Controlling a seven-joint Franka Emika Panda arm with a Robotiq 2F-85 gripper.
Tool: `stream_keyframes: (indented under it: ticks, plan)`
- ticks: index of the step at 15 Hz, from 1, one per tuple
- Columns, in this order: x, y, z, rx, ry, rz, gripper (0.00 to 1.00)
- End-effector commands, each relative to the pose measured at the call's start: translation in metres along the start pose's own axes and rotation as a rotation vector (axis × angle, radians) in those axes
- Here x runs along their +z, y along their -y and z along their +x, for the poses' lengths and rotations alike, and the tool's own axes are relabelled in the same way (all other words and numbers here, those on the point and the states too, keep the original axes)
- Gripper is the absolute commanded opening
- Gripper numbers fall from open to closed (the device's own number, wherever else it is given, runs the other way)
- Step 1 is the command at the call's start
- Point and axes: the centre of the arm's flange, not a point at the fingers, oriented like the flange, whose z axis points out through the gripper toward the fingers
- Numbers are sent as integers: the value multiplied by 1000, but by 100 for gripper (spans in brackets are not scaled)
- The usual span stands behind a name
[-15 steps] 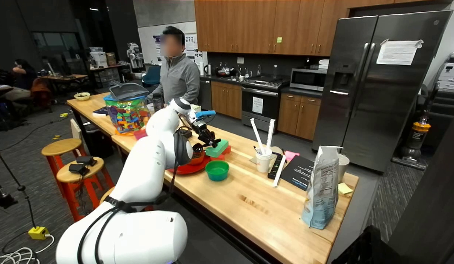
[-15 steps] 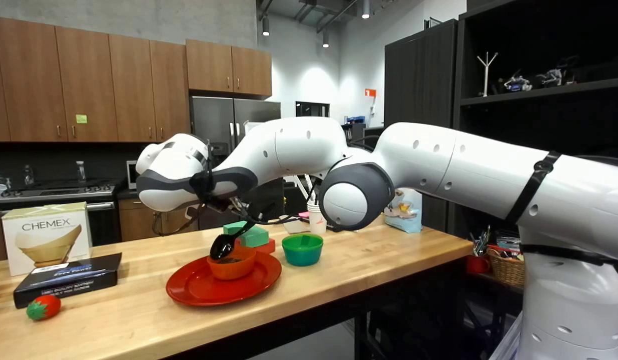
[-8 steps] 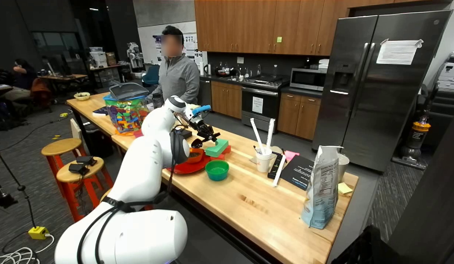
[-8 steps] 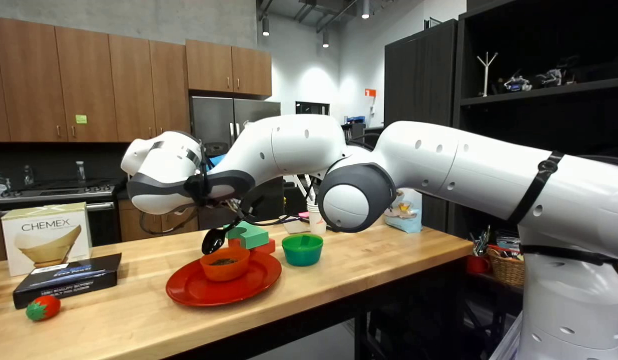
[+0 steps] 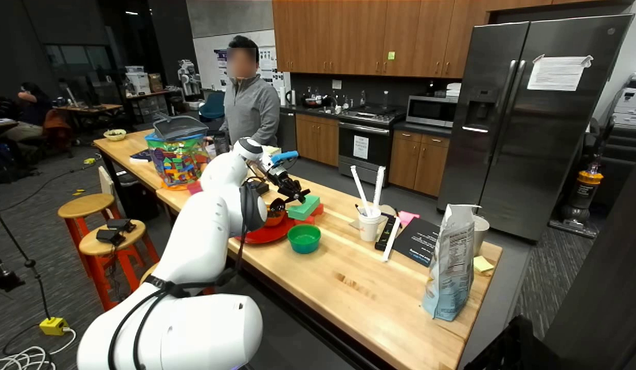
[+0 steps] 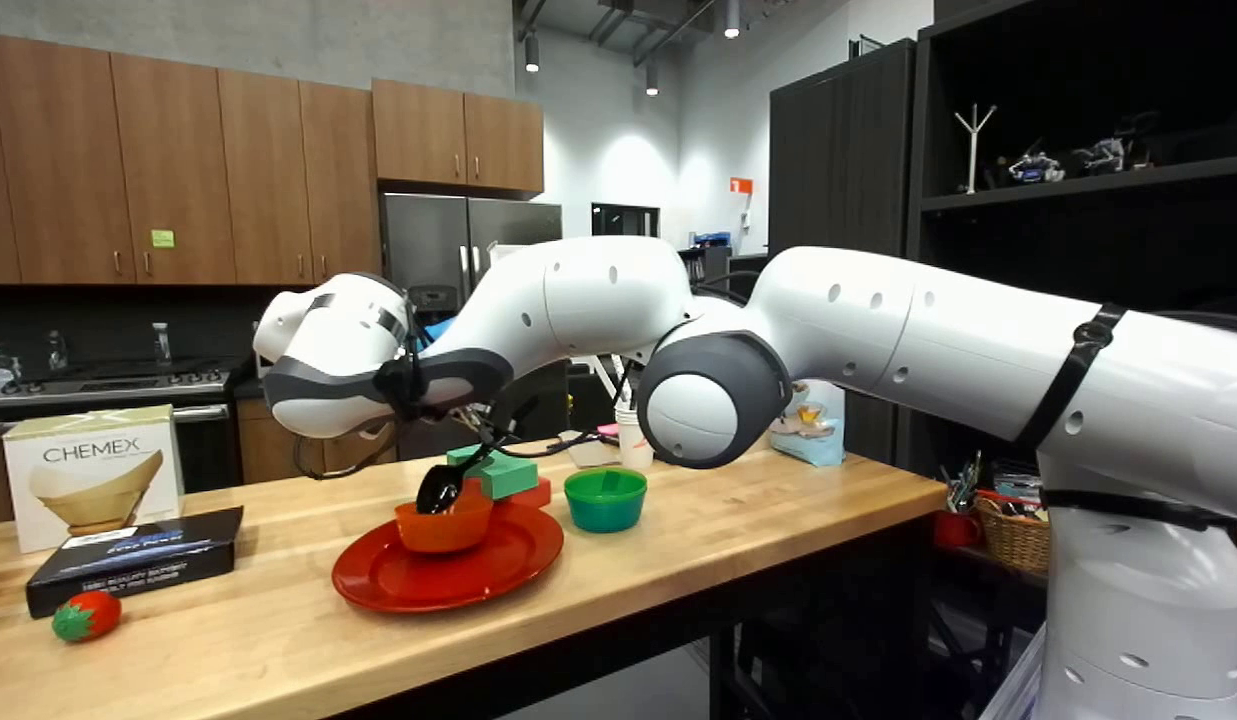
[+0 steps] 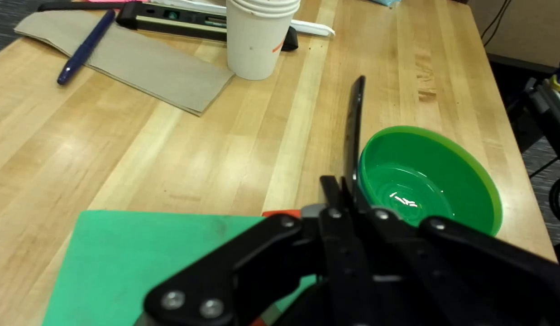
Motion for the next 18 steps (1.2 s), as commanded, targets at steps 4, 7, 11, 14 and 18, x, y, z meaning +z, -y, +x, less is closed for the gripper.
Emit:
stream_keyframes:
  ticks: [4,7,11,14,18]
  plan:
    - [-17,-62,15,-27,-13,89,1]
    - [-12,-62,10,-61,-30,157,1]
    - [-13,-52,6,-89,-39,228,1]
    - [-11,-46,2,-120,-79,301,1]
    - [1,-37,4,-193,-149,431,1]
